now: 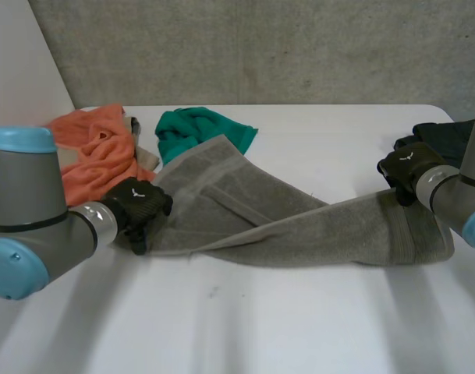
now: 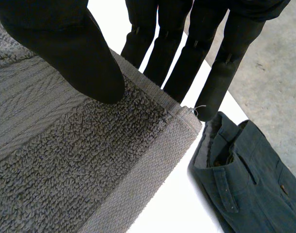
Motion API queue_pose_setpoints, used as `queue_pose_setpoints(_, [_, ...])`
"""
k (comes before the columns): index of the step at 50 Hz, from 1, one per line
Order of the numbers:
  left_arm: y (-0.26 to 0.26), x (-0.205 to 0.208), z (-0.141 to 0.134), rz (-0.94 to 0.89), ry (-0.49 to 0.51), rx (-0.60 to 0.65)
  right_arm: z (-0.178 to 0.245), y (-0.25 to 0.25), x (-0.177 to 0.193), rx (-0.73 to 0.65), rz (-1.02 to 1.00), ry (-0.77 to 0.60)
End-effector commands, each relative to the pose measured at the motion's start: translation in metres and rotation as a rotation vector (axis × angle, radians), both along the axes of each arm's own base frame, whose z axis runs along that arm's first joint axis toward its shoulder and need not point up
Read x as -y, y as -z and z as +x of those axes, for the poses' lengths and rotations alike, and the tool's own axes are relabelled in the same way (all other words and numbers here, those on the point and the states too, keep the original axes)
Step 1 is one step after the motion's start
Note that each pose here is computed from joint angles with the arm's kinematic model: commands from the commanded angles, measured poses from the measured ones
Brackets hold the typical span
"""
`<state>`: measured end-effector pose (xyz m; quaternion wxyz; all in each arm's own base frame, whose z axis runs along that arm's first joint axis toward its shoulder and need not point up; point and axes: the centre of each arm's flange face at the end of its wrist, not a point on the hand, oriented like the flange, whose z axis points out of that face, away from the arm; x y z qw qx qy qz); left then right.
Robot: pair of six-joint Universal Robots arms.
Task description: Fold the laundry.
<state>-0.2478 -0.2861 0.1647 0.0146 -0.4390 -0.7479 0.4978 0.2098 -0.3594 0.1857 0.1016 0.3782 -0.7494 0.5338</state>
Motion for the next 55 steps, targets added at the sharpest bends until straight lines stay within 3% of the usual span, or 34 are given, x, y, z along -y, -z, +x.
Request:
queue_pose_setpoints(1, [0.014, 0.002, -0.01, -0.012, 0.028, 0.015, 0.004, 0.006, -0.001, 0.013, 0.015, 0.01])
queue_pose_setpoints(17, [0.038, 0.008, -0.025, -0.043, 0.05, 0.107, -0.005, 0.008, 0.011, 0.017, 0.009, 0.059])
queue_pose_setpoints(24, [0.006, 0.004, -0.02, -0.099, 0.03, 0.083, -0.005, -0.001, -0.004, -0.001, 0.065, 0.03])
queue_pose_setpoints(30, [-0.039, -0.008, -0.018, -0.178, 0.002, 0.001, -0.002, 0.0, -0.045, -0.217, 0.253, -0.161])
queue_pose_setpoints(34, [-0.042, 0.01, -0.024, -0.225, -0.005, 0.009, 0.003, -0.013, -0.04, -0.299, 0.187, -0.22])
queue_pose_setpoints(36, [-0.052, 0.025, -0.028, -0.277, -0.012, 0.012, 0.01, -0.02, -0.027, -0.267, 0.103, -0.192])
queue_pose_setpoints(40, [-0.106, 0.056, -0.038, -0.457, -0.054, -0.045, 0.026, -0.068, 0.013, -0.052, -0.2, -0.076])
queue_pose_setpoints(44, [-0.2, 0.06, -0.043, -0.694, -0.095, -0.255, 0.035, -0.131, 0.035, 0.2, -0.495, -0.016])
queue_pose_setpoints(45, [-0.236, 0.056, -0.041, -0.794, -0.108, -0.359, 0.035, -0.158, 0.036, 0.291, -0.608, -0.014])
queue_pose_setpoints(49, [-0.296, 0.043, -0.036, -0.977, -0.099, -0.571, 0.033, -0.212, 0.032, 0.475, -0.848, -0.034])
queue_pose_setpoints(52, [-0.308, 0.039, -0.037, -1.024, -0.086, -0.617, 0.033, -0.224, 0.028, 0.51, -0.916, -0.049])
queue_pose_setpoints(55, [-0.291, 0.041, -0.038, -0.966, -0.093, -0.579, 0.035, -0.219, 0.025, 0.493, -0.881, -0.063])
